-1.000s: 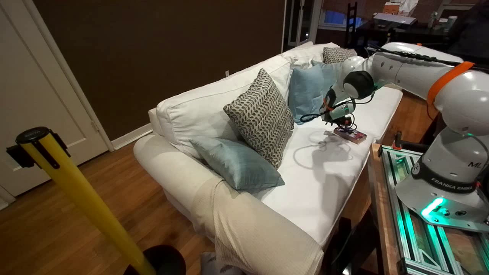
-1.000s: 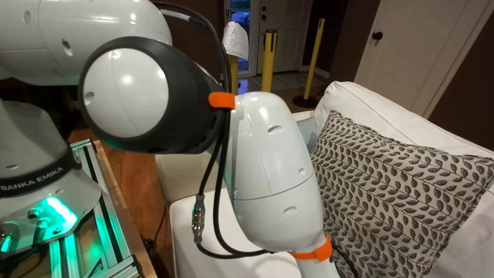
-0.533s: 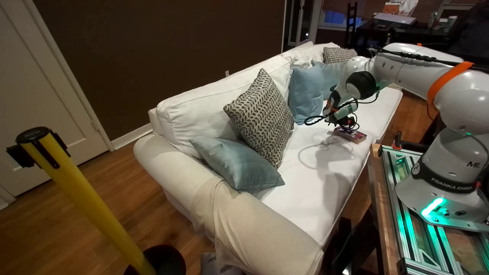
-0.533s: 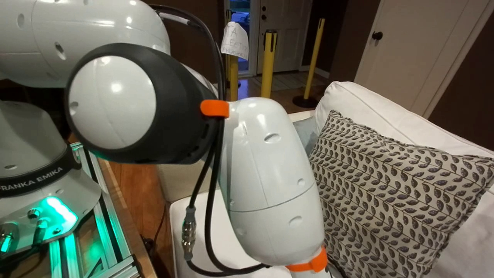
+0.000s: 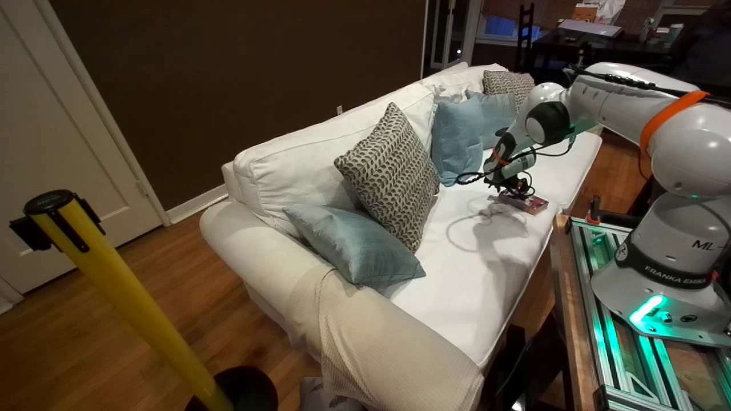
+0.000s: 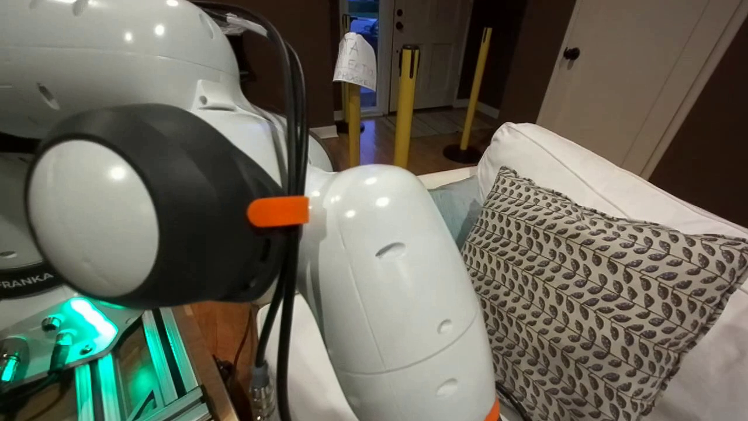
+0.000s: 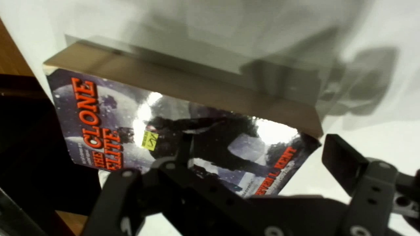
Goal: Move the book to the left
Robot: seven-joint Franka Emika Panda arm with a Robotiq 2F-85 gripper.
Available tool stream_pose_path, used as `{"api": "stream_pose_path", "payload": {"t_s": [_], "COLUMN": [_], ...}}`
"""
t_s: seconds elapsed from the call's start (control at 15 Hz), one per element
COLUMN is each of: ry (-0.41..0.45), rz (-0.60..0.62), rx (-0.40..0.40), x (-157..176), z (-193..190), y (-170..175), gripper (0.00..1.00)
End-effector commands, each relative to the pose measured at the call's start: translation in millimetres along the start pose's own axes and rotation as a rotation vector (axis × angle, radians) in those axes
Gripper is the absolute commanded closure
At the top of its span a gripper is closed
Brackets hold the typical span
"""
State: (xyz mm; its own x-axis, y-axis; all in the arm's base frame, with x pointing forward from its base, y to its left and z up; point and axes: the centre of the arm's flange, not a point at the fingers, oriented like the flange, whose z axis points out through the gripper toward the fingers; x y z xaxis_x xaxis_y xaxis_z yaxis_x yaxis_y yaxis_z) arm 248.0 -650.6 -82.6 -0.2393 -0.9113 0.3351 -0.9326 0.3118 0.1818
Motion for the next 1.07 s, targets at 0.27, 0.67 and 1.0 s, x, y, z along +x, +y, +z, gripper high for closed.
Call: {"api": "stream_pose_path", "payload": {"t_s": [0.27,0.67,1.0], "ry": [-0.054,-0.085,-0.098], "rz": [-0.010,-0.041,-0.041], "rx": [-0.002,-0.075,-0.096], "x": [10.0,11.8,14.9], "z": [40.1,55.5,56.6], "y": [-24.0,-16.1,-13.8], "gripper": [0.00,0.00,0.00]}}
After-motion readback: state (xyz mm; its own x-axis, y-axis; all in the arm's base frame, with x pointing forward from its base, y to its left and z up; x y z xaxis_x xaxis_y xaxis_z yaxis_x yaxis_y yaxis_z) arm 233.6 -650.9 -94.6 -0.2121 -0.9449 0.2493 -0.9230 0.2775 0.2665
